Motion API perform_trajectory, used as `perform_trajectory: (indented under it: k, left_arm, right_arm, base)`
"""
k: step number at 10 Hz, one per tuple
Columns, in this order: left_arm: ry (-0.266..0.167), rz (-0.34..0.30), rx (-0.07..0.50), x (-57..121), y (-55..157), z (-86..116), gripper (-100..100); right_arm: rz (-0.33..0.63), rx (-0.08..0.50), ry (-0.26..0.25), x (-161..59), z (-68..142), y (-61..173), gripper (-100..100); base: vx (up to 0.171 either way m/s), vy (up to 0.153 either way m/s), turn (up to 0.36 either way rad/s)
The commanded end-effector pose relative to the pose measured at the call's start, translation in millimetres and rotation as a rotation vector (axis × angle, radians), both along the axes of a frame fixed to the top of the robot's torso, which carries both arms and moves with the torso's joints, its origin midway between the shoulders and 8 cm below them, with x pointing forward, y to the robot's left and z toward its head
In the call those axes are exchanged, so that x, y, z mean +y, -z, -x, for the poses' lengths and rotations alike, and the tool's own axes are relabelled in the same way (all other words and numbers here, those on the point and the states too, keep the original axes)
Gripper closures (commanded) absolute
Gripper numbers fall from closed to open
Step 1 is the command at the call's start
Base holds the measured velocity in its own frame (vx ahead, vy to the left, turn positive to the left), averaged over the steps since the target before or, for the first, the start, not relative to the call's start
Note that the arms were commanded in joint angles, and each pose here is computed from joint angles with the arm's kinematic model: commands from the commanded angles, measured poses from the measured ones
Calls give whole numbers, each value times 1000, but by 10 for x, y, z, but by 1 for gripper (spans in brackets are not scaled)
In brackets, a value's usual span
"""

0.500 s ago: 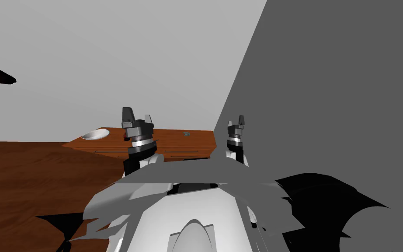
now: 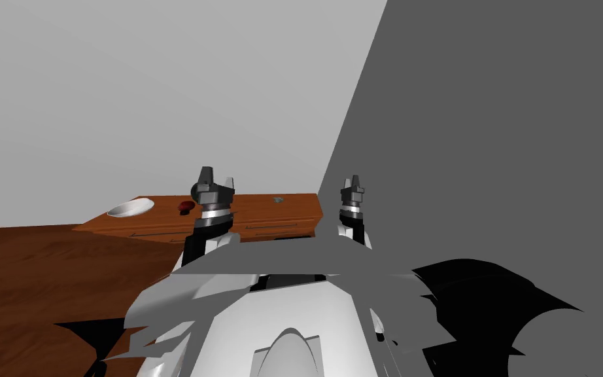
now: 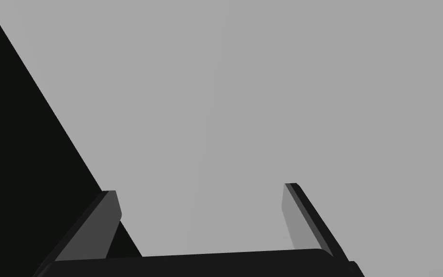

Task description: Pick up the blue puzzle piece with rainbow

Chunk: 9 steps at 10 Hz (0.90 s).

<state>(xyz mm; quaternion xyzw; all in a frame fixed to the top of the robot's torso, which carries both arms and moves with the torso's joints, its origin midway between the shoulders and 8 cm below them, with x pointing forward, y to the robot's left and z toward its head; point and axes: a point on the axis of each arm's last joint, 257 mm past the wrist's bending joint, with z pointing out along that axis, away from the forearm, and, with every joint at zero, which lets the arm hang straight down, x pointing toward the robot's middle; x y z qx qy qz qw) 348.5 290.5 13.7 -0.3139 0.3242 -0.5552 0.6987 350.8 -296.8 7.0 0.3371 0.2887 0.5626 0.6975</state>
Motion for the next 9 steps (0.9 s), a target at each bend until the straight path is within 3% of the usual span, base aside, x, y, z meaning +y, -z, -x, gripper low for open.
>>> perform_trajectory:
  k: [1, 4, 5, 6, 7, 9]
  left_arm:
    - [18, 8, 82, 96, 247, -92, -100]
    - [34, 47, 250, 377, 784, -277, -100]
    - [34, 48, 259, 378, 805, -285, -100]
    - [32, 71, 324, 505, 1019, -335, -100]
    - [32, 71, 324, 505, 1019, -335, -100]
    - [22, 125, 441, 781, 1410, -395, -100]
  right_arm:
    - [0, 0, 0, 0, 0, 0, 0]
    - [0, 0, 0, 0, 0, 0, 0]
    - [0, 0, 0, 0, 0, 0, 0]
    - [0, 0, 0, -1, 0, 1, 0]
    - [0, 0, 0, 0, 0, 1, 0]
    - [0, 0, 0, 0, 0, 0, 0]
  base:
    - [-60, 98, -187]
    - [-84, 108, -270]
    - [-64, 80, -71]
    - [-33, 63, -171]
    - [-28, 47, -120]
    - [-52, 78, -311]
